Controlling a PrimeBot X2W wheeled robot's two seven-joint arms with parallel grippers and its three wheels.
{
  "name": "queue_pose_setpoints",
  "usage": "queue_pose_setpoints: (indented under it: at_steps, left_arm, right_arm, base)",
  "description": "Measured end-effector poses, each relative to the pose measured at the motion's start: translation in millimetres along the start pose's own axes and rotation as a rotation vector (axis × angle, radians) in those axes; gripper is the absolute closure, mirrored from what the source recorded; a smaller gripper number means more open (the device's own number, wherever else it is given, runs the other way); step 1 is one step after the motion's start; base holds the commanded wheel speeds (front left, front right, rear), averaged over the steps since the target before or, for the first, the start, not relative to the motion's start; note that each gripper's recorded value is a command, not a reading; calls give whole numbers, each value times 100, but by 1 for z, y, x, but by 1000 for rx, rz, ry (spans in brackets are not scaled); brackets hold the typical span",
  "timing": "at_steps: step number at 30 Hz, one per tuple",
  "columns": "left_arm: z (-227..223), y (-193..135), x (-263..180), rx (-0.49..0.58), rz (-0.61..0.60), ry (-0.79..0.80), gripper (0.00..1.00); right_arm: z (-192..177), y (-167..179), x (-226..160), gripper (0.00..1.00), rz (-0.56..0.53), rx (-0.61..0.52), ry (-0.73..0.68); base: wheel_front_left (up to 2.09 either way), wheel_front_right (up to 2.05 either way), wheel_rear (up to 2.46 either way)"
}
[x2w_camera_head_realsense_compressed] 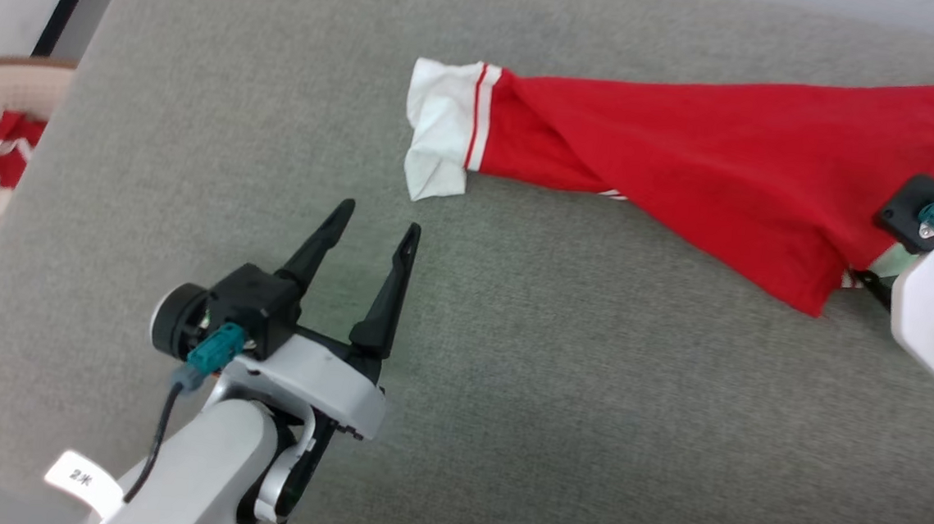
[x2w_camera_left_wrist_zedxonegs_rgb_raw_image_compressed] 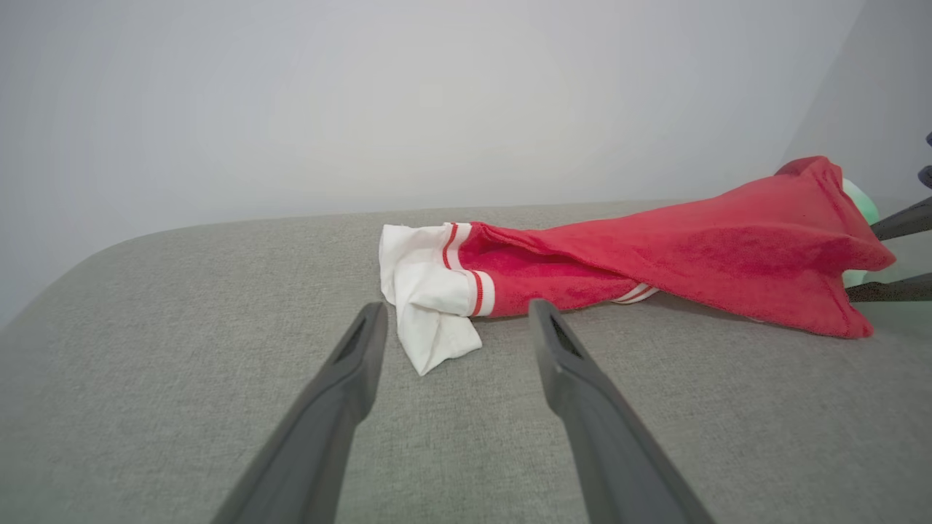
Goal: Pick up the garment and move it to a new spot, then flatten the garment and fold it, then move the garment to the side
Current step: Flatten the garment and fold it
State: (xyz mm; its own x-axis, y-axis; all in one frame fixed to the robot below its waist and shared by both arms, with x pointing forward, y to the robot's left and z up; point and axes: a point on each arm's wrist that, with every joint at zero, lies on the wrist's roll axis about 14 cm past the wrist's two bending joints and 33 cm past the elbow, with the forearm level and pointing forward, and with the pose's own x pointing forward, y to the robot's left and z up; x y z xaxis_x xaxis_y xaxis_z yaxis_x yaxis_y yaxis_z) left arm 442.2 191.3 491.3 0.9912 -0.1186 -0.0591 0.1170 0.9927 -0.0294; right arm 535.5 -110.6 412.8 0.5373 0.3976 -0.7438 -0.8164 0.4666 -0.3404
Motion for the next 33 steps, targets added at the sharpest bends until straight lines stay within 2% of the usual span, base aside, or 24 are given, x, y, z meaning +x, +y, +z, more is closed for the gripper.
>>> queue_pose_setpoints:
  at_steps: [1, 2, 3, 4, 8, 13, 19, 23, 33]
  left_arm:
    - [-1, 3, -2, -1, 12, 2, 0]
    - [-2, 5, -3, -1, 20, 2, 0]
    - [-2, 8, -4, 0, 29, 1, 0]
    - [-3, 10, -5, 1, 35, 1, 0]
    - [-7, 17, -8, 3, 60, 10, 0]
    - [-6, 18, -12, -12, 70, 3, 0]
    - [1, 11, -12, -26, 50, -22, 0]
    - [5, 1, -9, -33, 19, -38, 0]
    - [18, -16, -3, -25, -45, -64, 0]
  right_arm:
    - [0, 1, 4, 0, 10, -1, 8]
    - [-2, 1, 8, 43, 16, -5, 19]
    - [-2, 1, 11, 82, 21, -6, 20]
    - [-2, 0, 13, 100, 26, -3, 19]
    - [-2, 8, 17, 100, 54, 0, 5]
    - [-1, 18, 0, 100, 85, 28, -47]
    - [-14, 44, -43, 100, 147, 66, -39]
    - [-28, 63, -74, 100, 198, 132, -13]
    - [-77, 109, -133, 100, 285, 250, 98]
  base:
    - [0, 0, 0]
    - [0, 0, 0]
    - [0, 0, 0]
    - [0, 0, 0]
    - [0, 0, 0]
    - [0, 0, 0]
    - [0, 0, 0]
    - [0, 0, 0]
    - [0, 0, 0]
